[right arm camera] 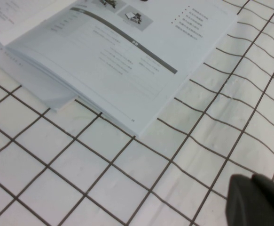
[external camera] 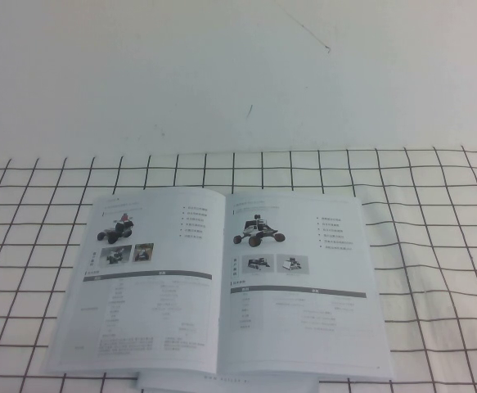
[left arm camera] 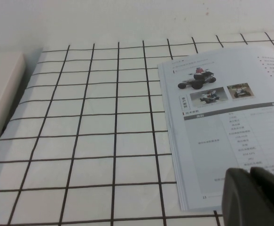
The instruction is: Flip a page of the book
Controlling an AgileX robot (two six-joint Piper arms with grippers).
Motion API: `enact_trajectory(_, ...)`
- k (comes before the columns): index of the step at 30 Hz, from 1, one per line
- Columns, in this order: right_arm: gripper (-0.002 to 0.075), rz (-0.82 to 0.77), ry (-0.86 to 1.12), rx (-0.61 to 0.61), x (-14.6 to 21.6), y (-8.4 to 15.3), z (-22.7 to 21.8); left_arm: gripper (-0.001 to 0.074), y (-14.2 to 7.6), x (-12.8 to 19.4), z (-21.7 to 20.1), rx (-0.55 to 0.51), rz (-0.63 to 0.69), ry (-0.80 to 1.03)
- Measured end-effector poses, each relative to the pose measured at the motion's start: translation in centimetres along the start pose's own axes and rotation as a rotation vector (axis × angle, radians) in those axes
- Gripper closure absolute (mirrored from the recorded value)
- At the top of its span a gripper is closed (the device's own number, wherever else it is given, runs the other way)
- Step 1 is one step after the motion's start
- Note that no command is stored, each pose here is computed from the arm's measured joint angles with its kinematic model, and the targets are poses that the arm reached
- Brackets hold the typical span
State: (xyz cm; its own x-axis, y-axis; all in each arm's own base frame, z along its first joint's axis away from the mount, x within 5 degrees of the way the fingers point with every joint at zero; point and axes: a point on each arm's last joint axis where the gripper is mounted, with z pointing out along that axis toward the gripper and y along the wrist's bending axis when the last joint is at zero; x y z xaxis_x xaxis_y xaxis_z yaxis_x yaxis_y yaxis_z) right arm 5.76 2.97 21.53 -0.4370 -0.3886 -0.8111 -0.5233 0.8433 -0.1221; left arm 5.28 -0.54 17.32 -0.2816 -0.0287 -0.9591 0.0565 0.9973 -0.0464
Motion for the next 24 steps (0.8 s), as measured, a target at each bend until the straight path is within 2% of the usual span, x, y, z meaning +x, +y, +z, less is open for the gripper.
enact_trajectory(24,0.0728,0.003,-0.04,0.014,0.03,-0.02,-0.49,0.0738,-0.04,0.0,-0.02,0.004,0.008,0.004)
